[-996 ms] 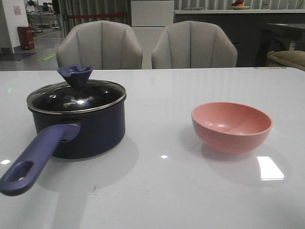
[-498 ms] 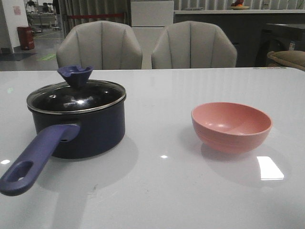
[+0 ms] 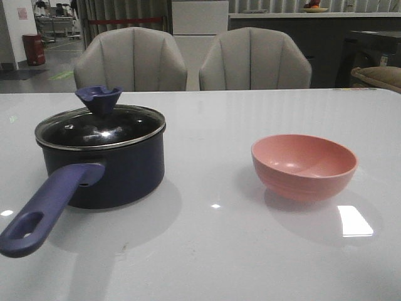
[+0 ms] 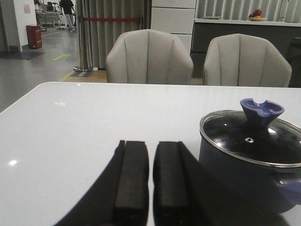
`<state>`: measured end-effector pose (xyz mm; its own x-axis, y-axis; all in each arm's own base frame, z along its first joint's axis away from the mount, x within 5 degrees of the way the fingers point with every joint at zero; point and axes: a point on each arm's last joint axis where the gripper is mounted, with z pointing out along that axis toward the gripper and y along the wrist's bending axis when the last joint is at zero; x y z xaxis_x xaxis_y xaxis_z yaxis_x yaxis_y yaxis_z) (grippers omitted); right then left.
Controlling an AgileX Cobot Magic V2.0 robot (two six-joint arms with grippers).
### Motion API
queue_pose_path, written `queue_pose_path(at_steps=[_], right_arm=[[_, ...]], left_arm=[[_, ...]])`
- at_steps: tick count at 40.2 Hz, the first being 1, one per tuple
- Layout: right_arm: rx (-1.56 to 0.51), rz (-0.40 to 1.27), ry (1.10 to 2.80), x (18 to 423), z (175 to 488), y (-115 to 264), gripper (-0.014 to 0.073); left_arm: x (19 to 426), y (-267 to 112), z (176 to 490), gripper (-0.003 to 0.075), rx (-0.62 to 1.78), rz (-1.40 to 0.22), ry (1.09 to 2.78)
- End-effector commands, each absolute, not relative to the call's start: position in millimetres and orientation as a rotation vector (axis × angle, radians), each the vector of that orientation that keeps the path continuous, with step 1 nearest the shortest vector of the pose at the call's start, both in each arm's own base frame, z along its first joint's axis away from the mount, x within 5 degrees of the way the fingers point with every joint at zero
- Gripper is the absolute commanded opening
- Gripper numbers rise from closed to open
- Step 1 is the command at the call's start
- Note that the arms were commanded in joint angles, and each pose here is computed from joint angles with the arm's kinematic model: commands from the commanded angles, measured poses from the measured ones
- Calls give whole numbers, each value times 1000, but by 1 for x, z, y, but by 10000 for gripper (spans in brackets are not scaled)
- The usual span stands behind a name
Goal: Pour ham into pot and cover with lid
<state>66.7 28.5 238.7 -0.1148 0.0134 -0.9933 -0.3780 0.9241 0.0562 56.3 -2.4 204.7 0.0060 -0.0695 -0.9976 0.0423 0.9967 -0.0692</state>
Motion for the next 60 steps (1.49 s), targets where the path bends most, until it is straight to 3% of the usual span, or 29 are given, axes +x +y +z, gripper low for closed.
queue_pose_path(at_steps=[1,25,31,42,60], right_arm=[[-257,323,1553,68,256,27,150],[-257,322,1554,68,255,27,150],[-245,232,1518,64,254,20,150],[-220,118,1479,56,230,13,150],[-203,121,1395,53,213,12,150]], left_arm=[[55,-2,207,132,-33,-98,1471],[55,-2,207,132,-33,-98,1471],[55,-2,207,132,-33,-98,1471],[55,-2,207,132,-33,-98,1471],[55,-2,207,132,-34,-98,1474]])
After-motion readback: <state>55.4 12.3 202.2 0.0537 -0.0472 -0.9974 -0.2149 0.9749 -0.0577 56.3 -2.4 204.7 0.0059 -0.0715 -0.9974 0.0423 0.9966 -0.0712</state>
